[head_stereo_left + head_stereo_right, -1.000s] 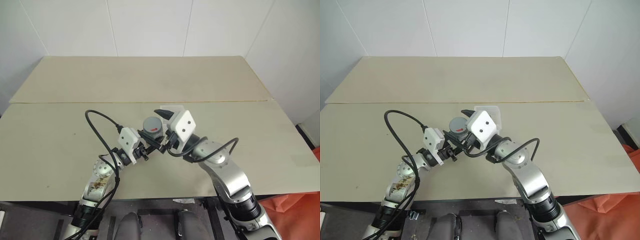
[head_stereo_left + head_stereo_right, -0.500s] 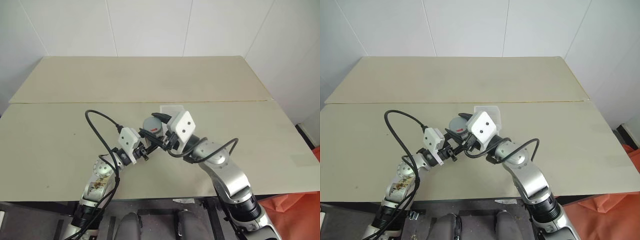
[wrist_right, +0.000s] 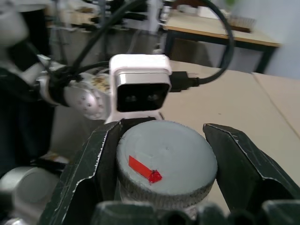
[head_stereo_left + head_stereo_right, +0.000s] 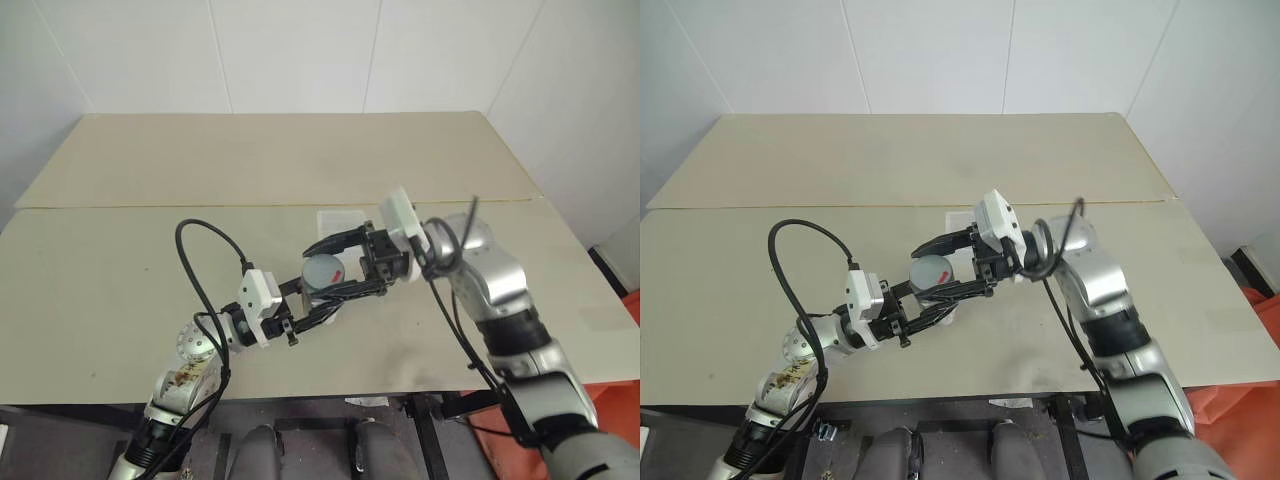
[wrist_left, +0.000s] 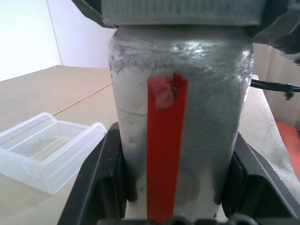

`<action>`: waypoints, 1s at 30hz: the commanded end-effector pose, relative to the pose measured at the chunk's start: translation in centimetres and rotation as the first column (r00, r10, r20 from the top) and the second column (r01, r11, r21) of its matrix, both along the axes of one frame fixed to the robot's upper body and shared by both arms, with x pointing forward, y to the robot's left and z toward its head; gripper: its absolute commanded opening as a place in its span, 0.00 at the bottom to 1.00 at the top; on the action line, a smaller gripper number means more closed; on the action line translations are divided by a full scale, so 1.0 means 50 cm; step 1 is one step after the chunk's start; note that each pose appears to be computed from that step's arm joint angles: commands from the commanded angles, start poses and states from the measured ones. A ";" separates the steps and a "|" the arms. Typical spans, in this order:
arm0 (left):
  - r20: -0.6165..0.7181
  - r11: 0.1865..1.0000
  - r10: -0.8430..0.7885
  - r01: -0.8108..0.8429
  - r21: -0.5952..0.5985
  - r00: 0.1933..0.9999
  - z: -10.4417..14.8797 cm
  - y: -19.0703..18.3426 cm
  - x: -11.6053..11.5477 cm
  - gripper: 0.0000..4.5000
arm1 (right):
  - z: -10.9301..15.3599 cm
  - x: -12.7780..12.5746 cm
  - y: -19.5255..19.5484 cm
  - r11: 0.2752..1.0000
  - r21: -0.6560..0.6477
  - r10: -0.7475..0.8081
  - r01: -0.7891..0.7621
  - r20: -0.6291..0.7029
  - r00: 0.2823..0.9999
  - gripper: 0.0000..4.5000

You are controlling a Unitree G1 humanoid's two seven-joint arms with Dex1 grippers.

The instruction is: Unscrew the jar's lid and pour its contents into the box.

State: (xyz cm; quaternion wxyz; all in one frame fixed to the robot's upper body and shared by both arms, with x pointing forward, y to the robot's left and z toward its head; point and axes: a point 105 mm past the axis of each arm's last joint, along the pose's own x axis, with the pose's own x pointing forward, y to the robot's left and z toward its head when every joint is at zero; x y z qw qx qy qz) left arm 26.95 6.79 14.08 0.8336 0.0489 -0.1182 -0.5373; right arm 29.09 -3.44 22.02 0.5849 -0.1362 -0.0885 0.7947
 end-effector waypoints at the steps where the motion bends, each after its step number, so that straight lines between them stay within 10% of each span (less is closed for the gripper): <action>1: 0.056 1.000 -0.028 0.027 0.007 0.998 0.018 -0.011 -0.011 0.47 | 0.026 0.009 0.001 0.994 -0.008 0.113 -0.113 0.009 0.994 0.61; 10: 0.057 1.000 0.019 -0.019 -0.002 0.998 0.017 -0.005 -0.009 0.47 | 0.044 0.036 0.002 0.994 -0.010 0.109 -0.109 0.030 0.994 0.61; 15: 0.041 0.999 0.039 -0.039 -0.007 0.998 0.011 0.001 -0.009 0.47 | 0.061 0.050 -0.023 0.997 0.037 0.059 -0.060 0.026 0.998 0.98; 30: 0.028 0.997 0.073 -0.073 0.014 0.997 -0.001 0.016 0.014 0.47 | 0.054 -0.037 -0.059 0.941 0.209 -0.283 0.266 0.052 0.958 0.99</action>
